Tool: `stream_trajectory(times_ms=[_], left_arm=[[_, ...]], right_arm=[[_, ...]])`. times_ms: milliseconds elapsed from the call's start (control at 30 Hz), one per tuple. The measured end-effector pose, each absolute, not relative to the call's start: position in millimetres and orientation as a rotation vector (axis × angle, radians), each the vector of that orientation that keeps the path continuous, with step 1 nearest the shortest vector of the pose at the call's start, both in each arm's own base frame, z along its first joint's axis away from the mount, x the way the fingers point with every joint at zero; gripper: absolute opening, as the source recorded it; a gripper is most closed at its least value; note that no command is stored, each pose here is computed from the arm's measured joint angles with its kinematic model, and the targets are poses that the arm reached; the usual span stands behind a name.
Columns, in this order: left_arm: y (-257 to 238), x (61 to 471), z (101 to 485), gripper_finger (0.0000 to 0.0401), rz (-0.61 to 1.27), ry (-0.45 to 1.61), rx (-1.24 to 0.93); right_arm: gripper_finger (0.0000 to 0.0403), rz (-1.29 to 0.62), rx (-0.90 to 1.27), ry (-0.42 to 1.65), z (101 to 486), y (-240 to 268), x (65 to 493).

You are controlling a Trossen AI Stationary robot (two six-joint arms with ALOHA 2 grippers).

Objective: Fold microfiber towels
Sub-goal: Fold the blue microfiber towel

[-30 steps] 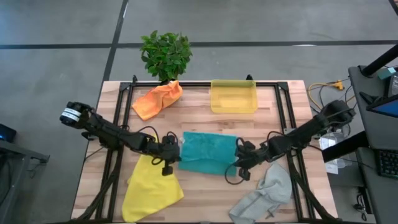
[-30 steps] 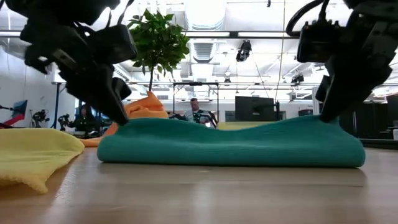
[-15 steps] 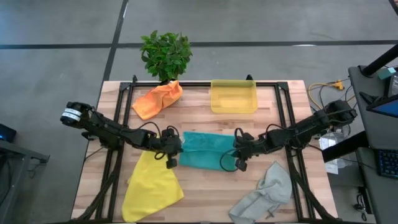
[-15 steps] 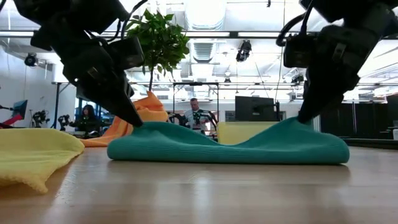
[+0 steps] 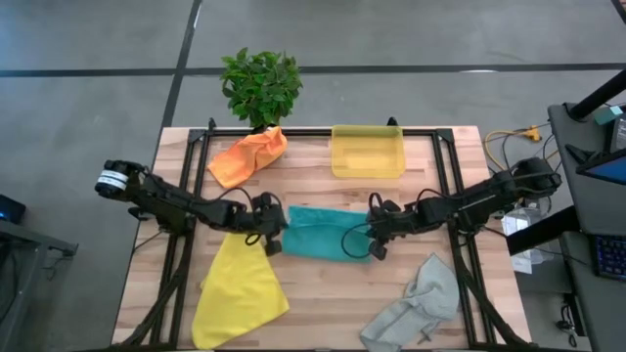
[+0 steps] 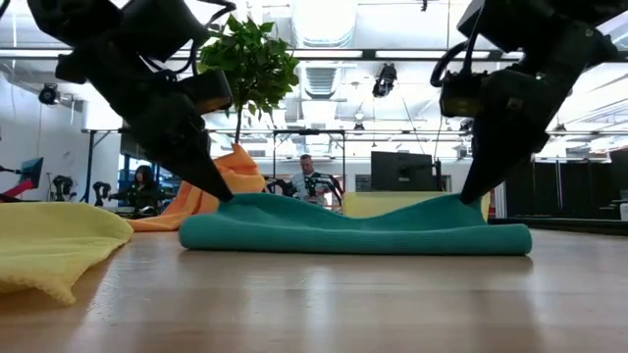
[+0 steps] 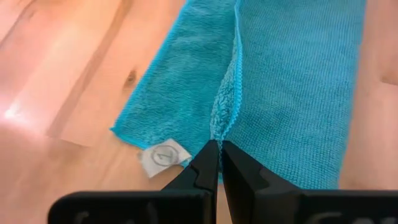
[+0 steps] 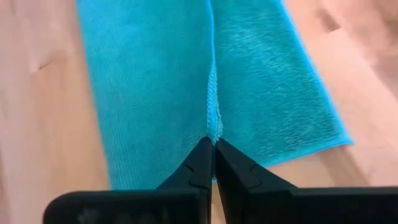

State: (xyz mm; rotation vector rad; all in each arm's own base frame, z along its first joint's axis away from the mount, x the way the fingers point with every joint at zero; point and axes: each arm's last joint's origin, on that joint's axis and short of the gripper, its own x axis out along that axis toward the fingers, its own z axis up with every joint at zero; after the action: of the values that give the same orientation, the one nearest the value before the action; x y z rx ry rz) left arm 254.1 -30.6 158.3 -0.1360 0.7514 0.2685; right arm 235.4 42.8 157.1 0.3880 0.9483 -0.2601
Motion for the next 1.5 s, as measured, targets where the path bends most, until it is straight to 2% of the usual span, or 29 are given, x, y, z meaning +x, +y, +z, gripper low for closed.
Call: stream_trajectory(times_ms=[633,1067,1200,1333,1500], left_arm=[[1,255,157,0.0,0.407,0.737,-0.16],[5,255,157,0.0,0.439,0.713,-0.159],[5,255,157,0.0002,0.445,0.714,-0.156],[6,255,157,0.0027,0.479,0.707,-0.13],[8,257,160,0.0082,0.492,0.699,-0.071]], right_arm=[[0.0008,-0.343,0.381,0.995,153,21,233],[0.0009,-0.384,0.406,0.976,154,10,235],[0.0022,-0.398,0.415,0.972,154,6,235],[0.0048,-0.418,0.43,0.968,154,1,235],[0.0081,-0.436,0.442,0.959,155,-3,235]])
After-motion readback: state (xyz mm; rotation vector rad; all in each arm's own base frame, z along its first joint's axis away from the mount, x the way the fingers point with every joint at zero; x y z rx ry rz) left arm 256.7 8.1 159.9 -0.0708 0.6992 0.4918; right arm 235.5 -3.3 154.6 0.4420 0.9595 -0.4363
